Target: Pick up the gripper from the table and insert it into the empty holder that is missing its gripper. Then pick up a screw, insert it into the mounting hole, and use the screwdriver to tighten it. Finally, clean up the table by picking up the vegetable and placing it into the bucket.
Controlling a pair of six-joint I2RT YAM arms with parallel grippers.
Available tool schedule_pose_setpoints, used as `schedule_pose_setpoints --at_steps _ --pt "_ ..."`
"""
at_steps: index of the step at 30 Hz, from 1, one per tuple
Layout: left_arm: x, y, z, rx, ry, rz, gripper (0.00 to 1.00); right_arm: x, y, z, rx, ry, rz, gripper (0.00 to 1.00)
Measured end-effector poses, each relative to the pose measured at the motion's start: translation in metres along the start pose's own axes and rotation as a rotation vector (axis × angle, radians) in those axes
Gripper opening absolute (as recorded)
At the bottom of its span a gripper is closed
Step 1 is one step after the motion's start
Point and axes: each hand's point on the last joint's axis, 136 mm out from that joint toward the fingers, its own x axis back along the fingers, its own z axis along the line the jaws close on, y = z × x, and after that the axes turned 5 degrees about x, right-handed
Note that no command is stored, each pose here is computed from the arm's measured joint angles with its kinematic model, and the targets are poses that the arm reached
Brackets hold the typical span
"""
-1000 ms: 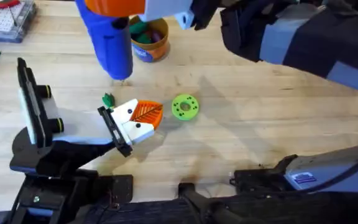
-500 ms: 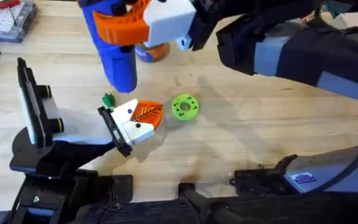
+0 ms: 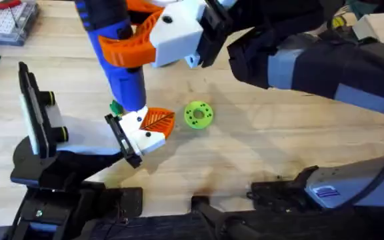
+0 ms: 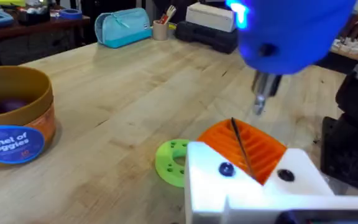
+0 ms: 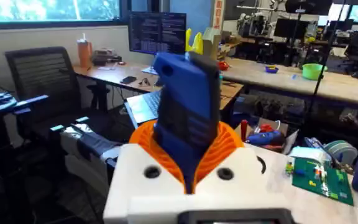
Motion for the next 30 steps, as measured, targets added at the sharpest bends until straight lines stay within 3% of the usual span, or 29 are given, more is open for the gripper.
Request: schedule_pose_setpoints --at_steps 30 --pt "0.0 0.0 0.0 0.0 0.0 0.0 0.004 0.002 -0.022 0.003 0.018 -0.007 0.016 0.026"
